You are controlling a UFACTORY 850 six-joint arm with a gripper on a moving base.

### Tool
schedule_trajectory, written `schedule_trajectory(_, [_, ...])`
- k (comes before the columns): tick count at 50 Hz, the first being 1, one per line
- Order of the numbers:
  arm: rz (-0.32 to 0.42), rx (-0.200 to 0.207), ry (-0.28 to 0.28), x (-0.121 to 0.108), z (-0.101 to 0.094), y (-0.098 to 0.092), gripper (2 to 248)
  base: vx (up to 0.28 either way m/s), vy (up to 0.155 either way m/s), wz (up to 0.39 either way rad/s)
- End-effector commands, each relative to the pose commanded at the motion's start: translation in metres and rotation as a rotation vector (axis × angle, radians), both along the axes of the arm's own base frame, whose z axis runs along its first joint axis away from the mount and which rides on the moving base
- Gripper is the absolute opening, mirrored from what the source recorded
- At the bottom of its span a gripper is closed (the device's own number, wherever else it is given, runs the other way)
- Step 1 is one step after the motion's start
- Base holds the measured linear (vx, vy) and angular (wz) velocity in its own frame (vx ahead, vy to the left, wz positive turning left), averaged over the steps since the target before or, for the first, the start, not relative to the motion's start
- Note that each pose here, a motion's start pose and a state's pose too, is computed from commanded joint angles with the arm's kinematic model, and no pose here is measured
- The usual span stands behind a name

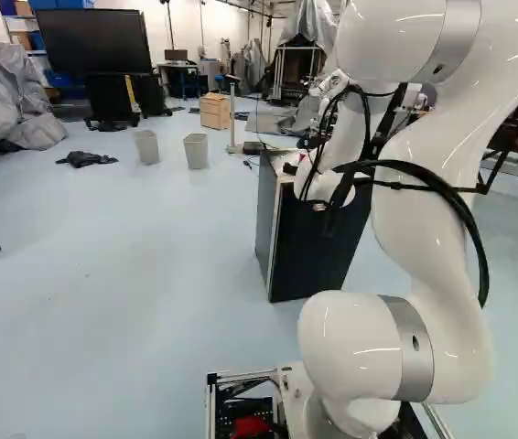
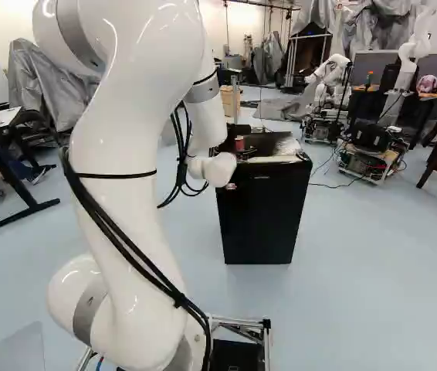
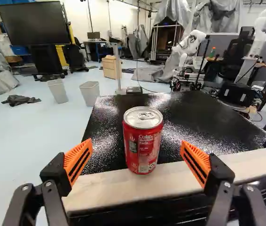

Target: Grab a drink from the fridge

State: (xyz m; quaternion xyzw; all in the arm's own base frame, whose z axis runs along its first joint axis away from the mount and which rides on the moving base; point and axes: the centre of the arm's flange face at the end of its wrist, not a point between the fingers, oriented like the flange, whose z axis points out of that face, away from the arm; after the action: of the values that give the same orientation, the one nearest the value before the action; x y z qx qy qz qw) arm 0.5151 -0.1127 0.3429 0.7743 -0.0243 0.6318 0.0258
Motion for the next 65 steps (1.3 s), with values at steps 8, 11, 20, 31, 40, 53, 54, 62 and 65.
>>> schedule_trajectory(8, [0.002,0.000,-0.001,0.004,-0.001,0.000,247,0.000,0.000,0.000])
schedule_trajectory(11, [0.002,0.000,-0.001,0.004,-0.002,0.000,247,0.000,0.000,0.000])
schedule_trajectory(20, [0.002,0.000,-0.001,0.004,-0.002,0.000,247,0.000,0.000,0.000])
schedule_trajectory(31, [0.002,0.000,-0.001,0.004,-0.002,0.000,201,0.000,0.000,0.000])
schedule_trajectory(40, [0.002,0.000,-0.001,0.004,-0.002,0.000,125,0.000,0.000,0.000])
schedule_trajectory(53, [0.002,-0.002,-0.008,0.004,0.003,0.000,97,0.000,0.000,0.000])
schedule_trajectory(54, [0.002,-0.003,-0.010,0.004,0.004,0.000,97,0.000,0.000,0.000])
schedule_trajectory(62, [0.002,-0.006,-0.025,0.004,0.012,0.000,97,0.000,0.000,0.000])
schedule_trajectory(65, [0.002,-0.008,-0.030,0.003,0.015,0.000,97,0.000,0.000,0.000])
